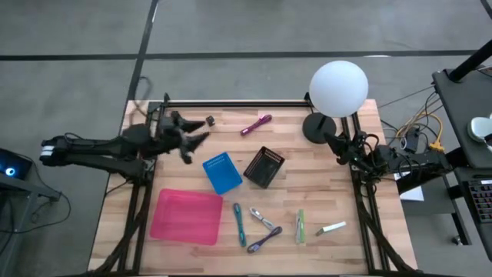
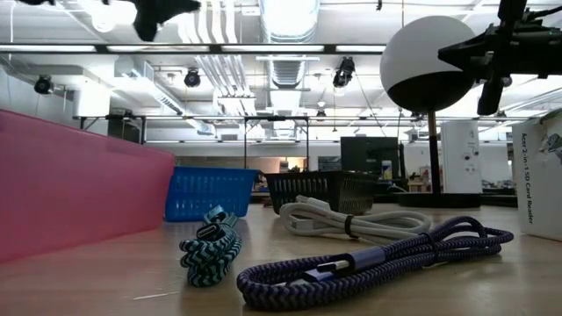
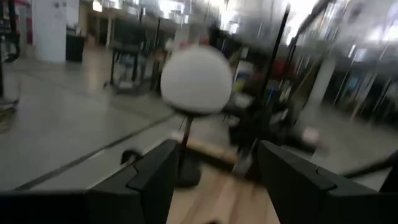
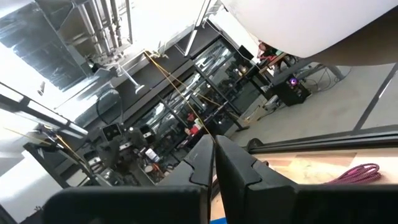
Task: Pick and place items into bin
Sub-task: Put the white charger adapter into the black bin
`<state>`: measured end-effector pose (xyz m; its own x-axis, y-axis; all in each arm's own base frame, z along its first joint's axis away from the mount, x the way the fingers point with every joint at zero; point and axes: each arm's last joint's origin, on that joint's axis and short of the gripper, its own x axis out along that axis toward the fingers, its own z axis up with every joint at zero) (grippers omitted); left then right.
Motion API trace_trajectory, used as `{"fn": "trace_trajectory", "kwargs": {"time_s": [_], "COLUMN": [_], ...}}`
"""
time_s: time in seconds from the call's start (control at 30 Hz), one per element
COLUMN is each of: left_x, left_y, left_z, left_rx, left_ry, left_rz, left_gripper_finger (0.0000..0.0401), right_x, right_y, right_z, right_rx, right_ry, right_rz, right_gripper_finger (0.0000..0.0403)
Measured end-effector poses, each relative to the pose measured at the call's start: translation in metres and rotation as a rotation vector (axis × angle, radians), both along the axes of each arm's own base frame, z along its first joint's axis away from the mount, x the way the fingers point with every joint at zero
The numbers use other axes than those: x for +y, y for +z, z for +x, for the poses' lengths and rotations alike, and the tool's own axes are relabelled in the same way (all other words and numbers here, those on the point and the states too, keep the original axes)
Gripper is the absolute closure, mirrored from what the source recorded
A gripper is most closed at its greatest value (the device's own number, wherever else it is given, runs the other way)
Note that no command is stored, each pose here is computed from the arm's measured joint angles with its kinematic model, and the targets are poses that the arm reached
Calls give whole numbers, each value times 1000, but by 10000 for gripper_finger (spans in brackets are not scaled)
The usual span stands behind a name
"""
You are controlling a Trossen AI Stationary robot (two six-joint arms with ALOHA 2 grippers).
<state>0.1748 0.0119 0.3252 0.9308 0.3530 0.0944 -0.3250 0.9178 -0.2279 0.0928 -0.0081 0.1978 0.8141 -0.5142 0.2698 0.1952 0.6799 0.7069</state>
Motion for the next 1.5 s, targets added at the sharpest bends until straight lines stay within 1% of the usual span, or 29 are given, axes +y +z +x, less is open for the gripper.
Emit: {"fn": "trace_trajectory", "kwargs": {"time_s": [0.1,0.17,0.3,0.43,0.57,0.73,0.87,0.93,1.13,1.23,1.33,1.5], "left_x": [2,5,7,12,21,30,34,34,34,36,37,40], "left_y": [-1,1,-7,-8,-16,-21,-25,-25,-24,-24,-24,-24], "left_z": [12,19,34,43,50,55,59,59,58,57,57,56], "left_rx": [64,73,169,261,401,502,516,515,511,511,508,508], "left_ry": [10,23,31,48,87,98,44,41,40,48,55,66], "left_rz": [24,16,12,6,-49,-77,-97,-98,-97,-99,-100,-103], "left_gripper_finger": [194,194,194,194,194,194,194,194,194,194,194,194], "right_x": [0,0,0,0,0,1,4,5,6,7,8,10], "right_y": [0,0,0,0,0,1,3,5,5,12,25,60], "right_z": [0,0,0,0,0,1,1,1,3,6,12,30], "right_rx": [3,4,3,3,0,-15,-39,-54,-45,-18,28,164], "right_ry": [0,0,1,2,3,57,161,196,224,247,246,199], "right_rz": [0,0,2,2,6,-2,-36,-50,-69,-89,-139,-308], "right_gripper_finger": [394,394,394,394,394,394,394,394,387,370,343,290]}}
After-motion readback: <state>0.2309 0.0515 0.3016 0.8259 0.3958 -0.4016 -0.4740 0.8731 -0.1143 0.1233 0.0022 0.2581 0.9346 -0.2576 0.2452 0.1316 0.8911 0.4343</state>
